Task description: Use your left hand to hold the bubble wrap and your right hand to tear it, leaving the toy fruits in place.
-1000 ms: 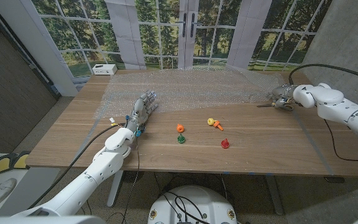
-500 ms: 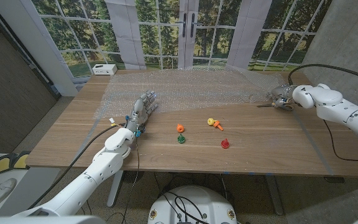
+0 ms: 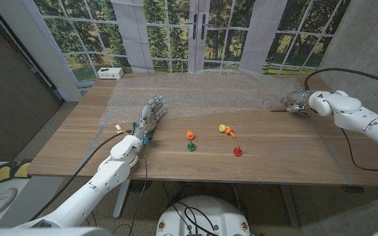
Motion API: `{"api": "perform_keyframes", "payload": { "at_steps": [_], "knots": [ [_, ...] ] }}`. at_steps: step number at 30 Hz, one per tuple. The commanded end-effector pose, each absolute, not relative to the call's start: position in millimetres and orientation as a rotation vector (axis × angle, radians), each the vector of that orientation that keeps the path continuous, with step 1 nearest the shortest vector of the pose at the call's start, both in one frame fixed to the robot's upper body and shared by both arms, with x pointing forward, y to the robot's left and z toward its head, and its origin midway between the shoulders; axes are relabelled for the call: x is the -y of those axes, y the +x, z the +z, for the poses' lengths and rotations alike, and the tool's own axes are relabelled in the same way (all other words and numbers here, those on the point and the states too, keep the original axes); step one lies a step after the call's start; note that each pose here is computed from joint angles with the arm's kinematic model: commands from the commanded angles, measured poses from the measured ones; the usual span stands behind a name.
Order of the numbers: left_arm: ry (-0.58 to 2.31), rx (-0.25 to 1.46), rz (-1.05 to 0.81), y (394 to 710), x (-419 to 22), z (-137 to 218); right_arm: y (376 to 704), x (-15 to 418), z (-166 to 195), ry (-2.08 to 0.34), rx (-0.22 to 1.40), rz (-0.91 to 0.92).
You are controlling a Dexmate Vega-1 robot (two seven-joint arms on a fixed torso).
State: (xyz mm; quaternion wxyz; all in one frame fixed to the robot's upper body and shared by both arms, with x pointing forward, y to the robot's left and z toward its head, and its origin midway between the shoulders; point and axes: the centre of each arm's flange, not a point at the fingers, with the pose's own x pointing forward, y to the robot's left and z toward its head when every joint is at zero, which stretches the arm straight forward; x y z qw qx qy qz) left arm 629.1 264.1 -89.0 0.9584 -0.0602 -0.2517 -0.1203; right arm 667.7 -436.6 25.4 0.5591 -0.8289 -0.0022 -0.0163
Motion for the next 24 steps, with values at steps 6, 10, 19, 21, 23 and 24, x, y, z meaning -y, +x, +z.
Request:
{"api": "perform_keyframes", "payload": {
  "at_steps": [6, 10, 19, 21, 23, 24],
  "knots": [
    [-0.123, 0.511, -0.243, 627.4, -263.8, -90.5, 670.0, 431.4, 8.1, -1.914, 0.021, -0.005],
    [-0.126, 0.513, -0.240, 626.4, -264.0, -91.4, 669.7, 429.8, 6.5, -1.901, 0.036, -0.007],
    [-0.128, 0.513, -0.239, 625.2, -264.5, -92.1, 662.0, 434.2, 11.8, -1.820, 0.084, -0.041],
    [-0.128, 0.512, -0.241, 625.5, -264.3, -92.5, 658.3, 435.6, 14.8, -1.787, 0.099, -0.054],
    [-0.129, 0.512, -0.245, 626.4, -263.5, -92.5, 652.1, 437.7, 19.5, -1.726, 0.131, -0.072],
    [-0.129, 0.512, -0.246, 626.8, -263.3, -92.4, 649.8, 438.1, 21.3, -1.706, 0.143, -0.077]
  ]
}}
